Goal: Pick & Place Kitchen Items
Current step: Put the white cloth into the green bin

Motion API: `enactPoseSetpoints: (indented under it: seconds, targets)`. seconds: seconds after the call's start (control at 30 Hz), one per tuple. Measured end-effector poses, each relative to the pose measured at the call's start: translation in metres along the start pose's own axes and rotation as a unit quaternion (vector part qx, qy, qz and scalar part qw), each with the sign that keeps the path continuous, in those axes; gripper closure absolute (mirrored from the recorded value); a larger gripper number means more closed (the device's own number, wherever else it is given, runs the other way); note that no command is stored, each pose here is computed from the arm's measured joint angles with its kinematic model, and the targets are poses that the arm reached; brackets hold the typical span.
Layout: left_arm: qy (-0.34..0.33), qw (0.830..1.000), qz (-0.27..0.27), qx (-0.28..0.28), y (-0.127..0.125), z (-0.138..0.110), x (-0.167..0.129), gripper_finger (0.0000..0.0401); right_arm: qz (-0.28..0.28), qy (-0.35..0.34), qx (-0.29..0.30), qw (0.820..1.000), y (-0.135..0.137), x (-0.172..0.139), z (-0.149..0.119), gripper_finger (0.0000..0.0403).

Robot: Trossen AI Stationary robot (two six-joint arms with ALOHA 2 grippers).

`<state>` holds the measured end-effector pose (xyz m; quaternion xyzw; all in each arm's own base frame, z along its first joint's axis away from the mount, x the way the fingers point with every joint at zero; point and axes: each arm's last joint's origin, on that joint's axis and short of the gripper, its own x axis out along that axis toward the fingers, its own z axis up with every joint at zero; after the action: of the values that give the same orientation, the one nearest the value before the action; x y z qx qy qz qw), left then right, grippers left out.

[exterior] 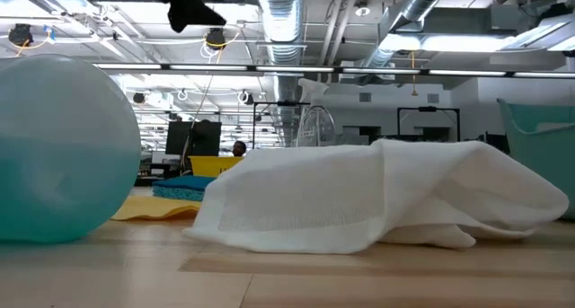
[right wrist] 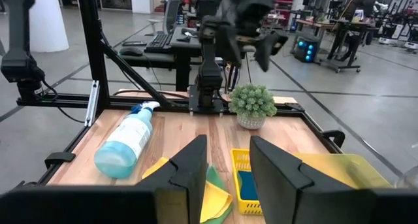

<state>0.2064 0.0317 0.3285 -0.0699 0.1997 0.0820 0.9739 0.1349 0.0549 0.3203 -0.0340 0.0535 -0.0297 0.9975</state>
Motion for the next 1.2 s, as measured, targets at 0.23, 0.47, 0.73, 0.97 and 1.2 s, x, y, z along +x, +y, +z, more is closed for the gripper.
enactPoseSetpoints:
  seconds: [0.23, 0.47, 0.73, 0.97, 1.2]
  targets:
    - [-0.169, 0.981, -0.071, 0.068, -0.023, -0.027, 0.008, 0.0146, 0.0, 0.001, 0.0, 1.0, 0.0, 0.0, 0.0, 0.0295]
    - [-0.238, 0.961, -0.096, 0.104, -0.037, -0.035, 0.008, 0.0147, -0.001, 0.009, -0.005, 1.0, 0.0, 0.0, -0.002, 0.0295]
    - [-0.246, 0.956, -0.101, 0.121, -0.042, -0.035, 0.005, 0.0147, 0.0, 0.013, -0.008, 1.0, 0.0, 0.001, -0.003, 0.0295]
    - [-0.246, 0.956, -0.1, 0.122, -0.042, -0.035, 0.005, 0.0147, -0.007, 0.035, -0.021, 0.999, 0.001, 0.006, -0.008, 0.0295]
    - [-0.247, 0.955, -0.096, 0.136, -0.042, -0.035, 0.005, 0.0147, -0.028, 0.092, -0.071, 0.993, 0.005, 0.028, -0.021, 0.0295]
